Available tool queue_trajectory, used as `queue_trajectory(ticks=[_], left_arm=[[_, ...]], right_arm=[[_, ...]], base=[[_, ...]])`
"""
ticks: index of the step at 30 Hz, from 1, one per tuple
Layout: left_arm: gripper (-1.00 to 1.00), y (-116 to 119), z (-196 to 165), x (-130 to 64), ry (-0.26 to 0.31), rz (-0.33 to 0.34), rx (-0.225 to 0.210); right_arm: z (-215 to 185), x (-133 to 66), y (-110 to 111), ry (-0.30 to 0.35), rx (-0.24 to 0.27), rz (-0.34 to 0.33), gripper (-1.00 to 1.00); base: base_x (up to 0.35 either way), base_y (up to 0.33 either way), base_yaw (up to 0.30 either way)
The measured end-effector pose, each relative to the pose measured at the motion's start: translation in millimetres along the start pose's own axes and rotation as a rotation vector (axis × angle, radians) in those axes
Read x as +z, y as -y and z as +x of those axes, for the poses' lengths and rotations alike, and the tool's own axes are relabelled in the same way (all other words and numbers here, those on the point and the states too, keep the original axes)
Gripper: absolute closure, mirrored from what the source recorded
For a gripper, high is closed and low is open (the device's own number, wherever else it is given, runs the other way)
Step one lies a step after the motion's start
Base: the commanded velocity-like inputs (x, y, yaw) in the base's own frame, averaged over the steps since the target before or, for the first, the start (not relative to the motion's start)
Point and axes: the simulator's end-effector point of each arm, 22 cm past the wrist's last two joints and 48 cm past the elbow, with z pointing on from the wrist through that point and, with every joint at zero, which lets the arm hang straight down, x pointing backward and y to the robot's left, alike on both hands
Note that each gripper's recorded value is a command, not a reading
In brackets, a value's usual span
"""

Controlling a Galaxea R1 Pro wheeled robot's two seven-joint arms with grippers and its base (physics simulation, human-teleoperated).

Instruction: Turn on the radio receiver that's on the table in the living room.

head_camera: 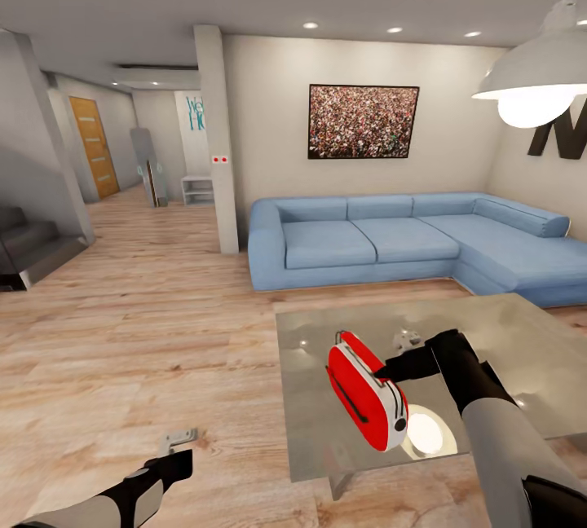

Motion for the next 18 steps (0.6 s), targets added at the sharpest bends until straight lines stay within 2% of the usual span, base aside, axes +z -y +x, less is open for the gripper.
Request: queue_trajectory(ticks=[10,18], left_arm=[[1.00,-6.1,-0.5,-0.1,-0.002,-0.009,0.001],[1.00,0.8,-0.4,0.1,0.000,0.002,-0.002]], right_arm=[[0.4,0.4,-1.7,-0.001,0.001,-0.007,1.00],[0.0,0.3,-1.0,0.000,0.002,-0.004,1.00]], base=[[0.296,0.010,0.000],[0.078,0.000,0.000]])
